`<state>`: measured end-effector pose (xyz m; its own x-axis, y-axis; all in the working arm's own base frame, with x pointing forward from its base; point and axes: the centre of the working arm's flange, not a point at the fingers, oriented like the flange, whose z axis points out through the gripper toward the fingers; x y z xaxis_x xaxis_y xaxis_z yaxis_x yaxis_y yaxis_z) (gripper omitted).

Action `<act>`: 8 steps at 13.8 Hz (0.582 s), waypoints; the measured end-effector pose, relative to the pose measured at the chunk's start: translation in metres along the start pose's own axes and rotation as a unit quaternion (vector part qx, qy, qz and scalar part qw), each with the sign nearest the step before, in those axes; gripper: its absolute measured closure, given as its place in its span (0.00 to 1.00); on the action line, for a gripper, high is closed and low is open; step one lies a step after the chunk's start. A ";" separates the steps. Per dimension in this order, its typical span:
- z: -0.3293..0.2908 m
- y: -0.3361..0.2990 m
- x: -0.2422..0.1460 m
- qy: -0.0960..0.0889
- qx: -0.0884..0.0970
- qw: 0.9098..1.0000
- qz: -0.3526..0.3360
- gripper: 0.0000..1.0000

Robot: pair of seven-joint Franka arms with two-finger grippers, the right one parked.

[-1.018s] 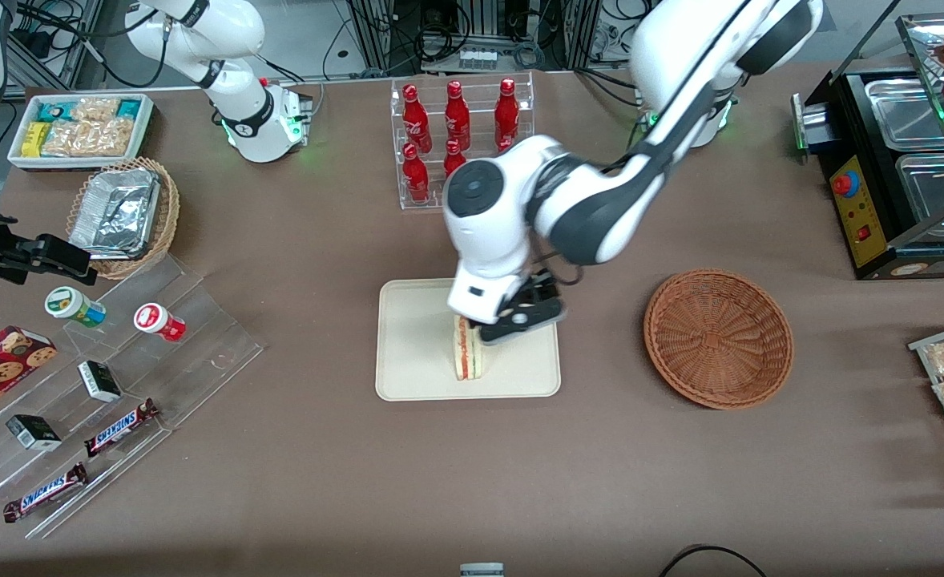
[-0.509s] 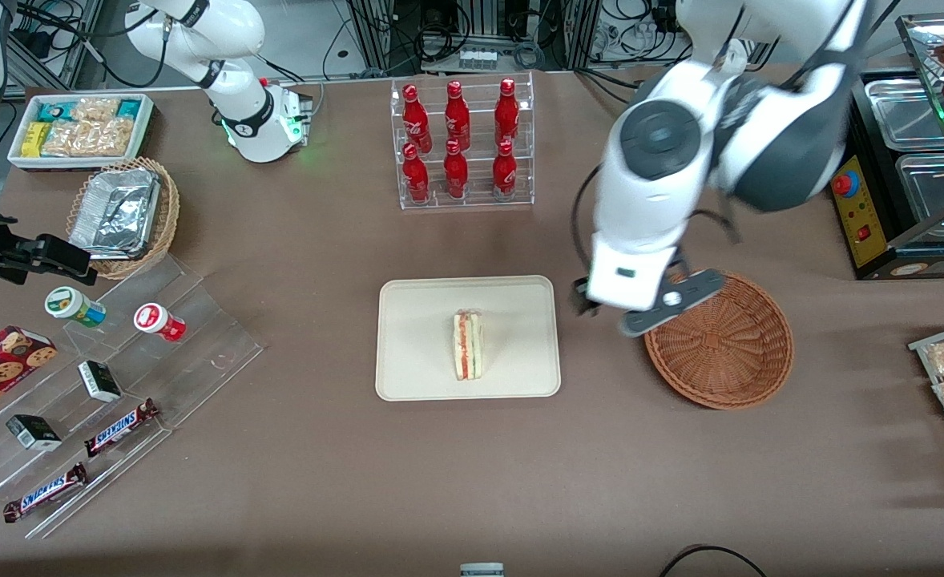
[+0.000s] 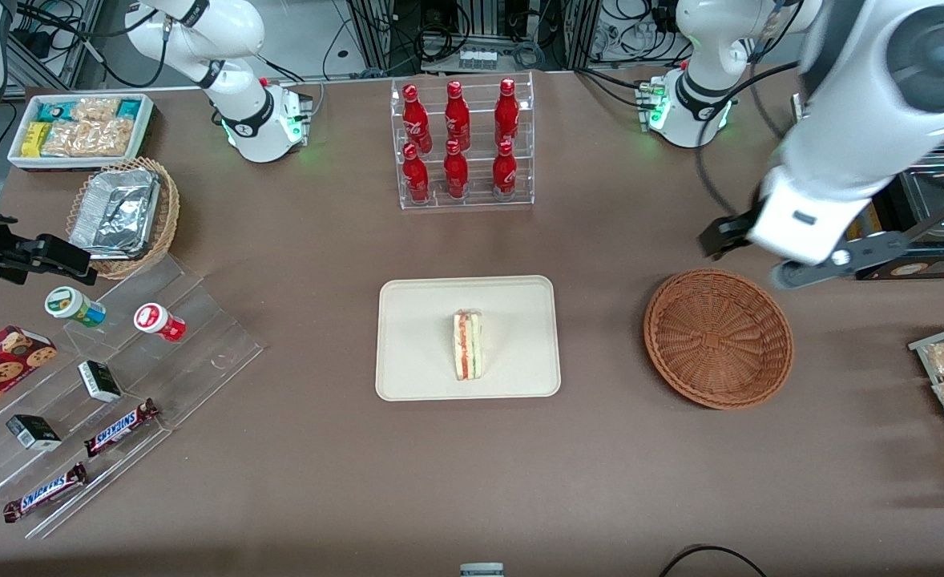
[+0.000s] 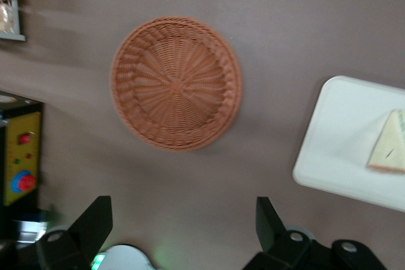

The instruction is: Place sandwich from basket to tray

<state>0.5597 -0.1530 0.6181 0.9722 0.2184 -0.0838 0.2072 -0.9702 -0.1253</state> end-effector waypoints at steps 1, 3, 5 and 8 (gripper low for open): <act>-0.001 -0.020 0.000 -0.006 -0.007 1.000 0.014 0.00; 0.000 -0.066 0.001 -0.016 -0.023 0.999 0.045 0.00; 0.003 -0.108 -0.002 -0.022 -0.036 0.996 0.075 0.00; 0.006 -0.149 -0.015 -0.026 -0.043 0.993 0.103 0.00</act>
<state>0.5132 -0.0112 0.6322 0.9887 0.0164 -0.1492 0.0143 -0.9998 -0.0153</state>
